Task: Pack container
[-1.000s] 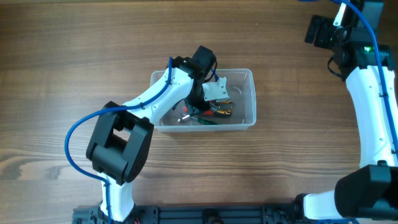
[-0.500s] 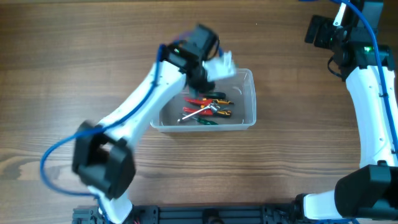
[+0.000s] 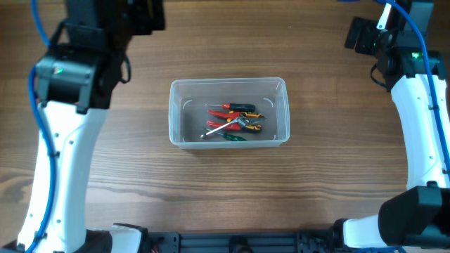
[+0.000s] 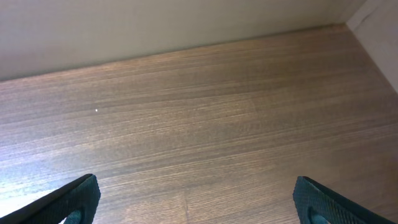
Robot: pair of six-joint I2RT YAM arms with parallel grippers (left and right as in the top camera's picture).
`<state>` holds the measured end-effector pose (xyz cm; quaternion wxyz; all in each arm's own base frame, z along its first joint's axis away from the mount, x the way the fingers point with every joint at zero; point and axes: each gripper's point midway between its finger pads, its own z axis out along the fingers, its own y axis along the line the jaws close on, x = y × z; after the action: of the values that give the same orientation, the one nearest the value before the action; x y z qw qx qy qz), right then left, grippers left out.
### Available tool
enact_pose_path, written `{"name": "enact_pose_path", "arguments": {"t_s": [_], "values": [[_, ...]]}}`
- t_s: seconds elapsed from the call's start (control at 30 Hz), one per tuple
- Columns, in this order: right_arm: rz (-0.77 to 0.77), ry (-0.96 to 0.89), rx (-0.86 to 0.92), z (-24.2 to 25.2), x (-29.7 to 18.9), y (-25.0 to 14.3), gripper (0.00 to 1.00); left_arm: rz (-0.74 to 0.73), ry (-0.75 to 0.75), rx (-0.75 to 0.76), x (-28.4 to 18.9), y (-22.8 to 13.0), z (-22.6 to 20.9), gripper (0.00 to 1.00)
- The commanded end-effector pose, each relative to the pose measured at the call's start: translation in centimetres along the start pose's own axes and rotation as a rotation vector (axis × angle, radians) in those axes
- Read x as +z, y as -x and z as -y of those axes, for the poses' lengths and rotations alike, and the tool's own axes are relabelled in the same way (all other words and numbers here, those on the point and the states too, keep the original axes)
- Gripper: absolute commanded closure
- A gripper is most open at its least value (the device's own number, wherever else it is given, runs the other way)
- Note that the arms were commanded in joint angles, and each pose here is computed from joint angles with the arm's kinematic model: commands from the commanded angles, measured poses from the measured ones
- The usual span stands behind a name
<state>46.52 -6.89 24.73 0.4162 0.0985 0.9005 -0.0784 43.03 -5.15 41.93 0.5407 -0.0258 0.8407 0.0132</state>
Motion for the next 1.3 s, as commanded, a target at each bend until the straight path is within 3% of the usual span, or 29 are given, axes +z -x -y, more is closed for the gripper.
{"name": "enact_pose_path", "arguments": {"t_s": [0.0,1.03,1.27], "values": [[0.016,0.01,-0.001,-0.2,-0.4,0.6,0.0,0.021,0.001,-0.109,-1.0,0.7,-0.7,0.0],[0.016,0.01,-0.001,-0.2,-0.4,0.6,0.0,-0.084,0.046,-0.064,-1.2,-2.0,-1.6,0.0],[0.016,0.01,-0.001,-0.2,-0.4,0.6,0.0,0.078,-0.003,-0.117,-7.9,1.5,-2.4,0.0]]}}
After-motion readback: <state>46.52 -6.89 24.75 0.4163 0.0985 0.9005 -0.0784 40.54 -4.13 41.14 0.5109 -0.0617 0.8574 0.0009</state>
